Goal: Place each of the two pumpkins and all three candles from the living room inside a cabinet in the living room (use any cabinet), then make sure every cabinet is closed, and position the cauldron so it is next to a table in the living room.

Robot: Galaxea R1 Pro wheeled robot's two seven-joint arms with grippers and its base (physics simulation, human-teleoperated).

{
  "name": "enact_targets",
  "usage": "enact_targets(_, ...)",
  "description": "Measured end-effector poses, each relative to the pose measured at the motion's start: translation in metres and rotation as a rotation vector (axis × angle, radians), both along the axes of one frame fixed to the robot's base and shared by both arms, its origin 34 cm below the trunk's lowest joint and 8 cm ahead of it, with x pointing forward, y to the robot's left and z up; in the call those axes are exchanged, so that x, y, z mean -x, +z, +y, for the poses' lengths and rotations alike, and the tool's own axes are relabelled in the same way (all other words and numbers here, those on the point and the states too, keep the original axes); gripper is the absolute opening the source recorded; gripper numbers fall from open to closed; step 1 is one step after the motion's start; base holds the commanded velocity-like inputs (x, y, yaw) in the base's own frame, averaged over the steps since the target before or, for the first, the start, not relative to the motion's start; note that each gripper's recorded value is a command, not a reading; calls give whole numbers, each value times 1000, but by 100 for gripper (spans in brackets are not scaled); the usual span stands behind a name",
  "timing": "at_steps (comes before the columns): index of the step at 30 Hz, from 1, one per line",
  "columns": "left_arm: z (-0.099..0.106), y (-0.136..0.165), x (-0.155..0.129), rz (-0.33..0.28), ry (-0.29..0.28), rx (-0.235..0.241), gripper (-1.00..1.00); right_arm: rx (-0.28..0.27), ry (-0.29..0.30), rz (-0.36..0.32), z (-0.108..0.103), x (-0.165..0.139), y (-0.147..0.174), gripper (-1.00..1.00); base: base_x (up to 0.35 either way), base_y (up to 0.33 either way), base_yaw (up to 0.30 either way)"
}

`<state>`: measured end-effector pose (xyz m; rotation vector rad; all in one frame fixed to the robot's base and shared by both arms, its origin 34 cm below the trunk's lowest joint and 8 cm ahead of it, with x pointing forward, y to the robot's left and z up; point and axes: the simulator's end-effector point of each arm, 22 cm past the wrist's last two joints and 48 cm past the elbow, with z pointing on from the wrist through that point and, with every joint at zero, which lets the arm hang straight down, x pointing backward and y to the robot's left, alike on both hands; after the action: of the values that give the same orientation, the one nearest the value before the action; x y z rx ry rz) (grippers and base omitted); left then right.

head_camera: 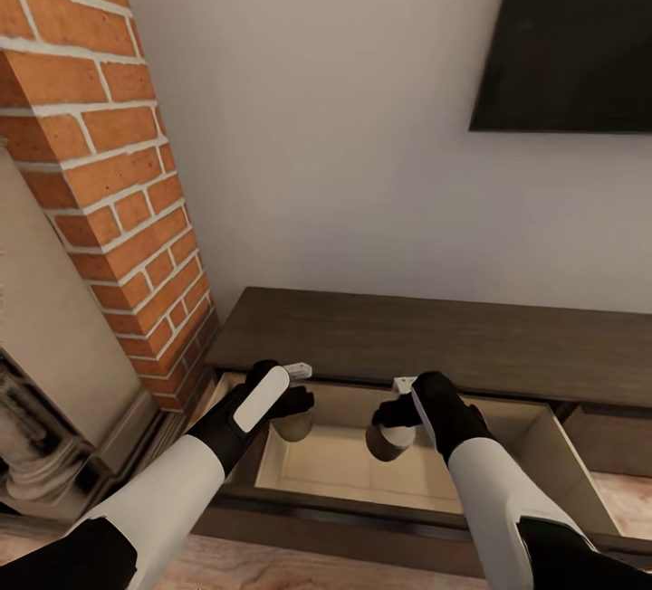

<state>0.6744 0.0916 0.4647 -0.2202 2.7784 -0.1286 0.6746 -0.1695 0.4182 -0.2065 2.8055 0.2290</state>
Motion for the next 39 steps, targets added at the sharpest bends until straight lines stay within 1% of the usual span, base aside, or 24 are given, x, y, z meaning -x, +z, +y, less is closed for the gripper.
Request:
enact_targets(9,0,-7,3,17,-4,-3,-100,2,-2,19,-2,-1,-2,-100,1,0,58)
enact_targets(10,-1,-5,0,7,-5,-6,-100,-1,2,11,3,-4,0,-100,0,0,0)
enact_targets(12,-4,-9,2,11,-4,3,-100,-22,-3,5,12,-7,2,-100,0,0,0)
enact_targets(14,-8,-11,4,8,-4,11,-100,-16,-10,7,8,-4,-3,-100,0,0,0)
enact_targets(15,-9,-10,2,0,4,25,-100,-12,-16,-1,5,-6,-2,-100,0,0,0)
enact_targets(16,-8,-9,2,0,5,27,-100,6,-17,-6,-1,-7,-2,-100,0,0,0)
enact_targets(18,-8,-6,1,1,8,36,-100,21,-13,-4,-7,-7,-1,-100,0,0,0)
enact_targets(21,-12,-1,-1,-4,3,51,-100,25,-3,2,-8,-6,-1,-100,0,0,0)
enact_targets(23,-15,1,-1,-7,-7,55,-100,19,3,7,-5,-5,-2,-100,0,0,0)
enact_targets(26,-19,3,-2,-11,-21,60,-100,31,1,14,-7,-4,-5,-100,0,0,-16)
enact_targets(32,-19,-1,2,10,-45,52,-100,51,-9,29,-11,0,-11,-100,0,0,-195)
enact_targets(39,-19,0,2,11,-49,52,-100,53,-10,32,-12,1,-12,-100,0,0,-283)
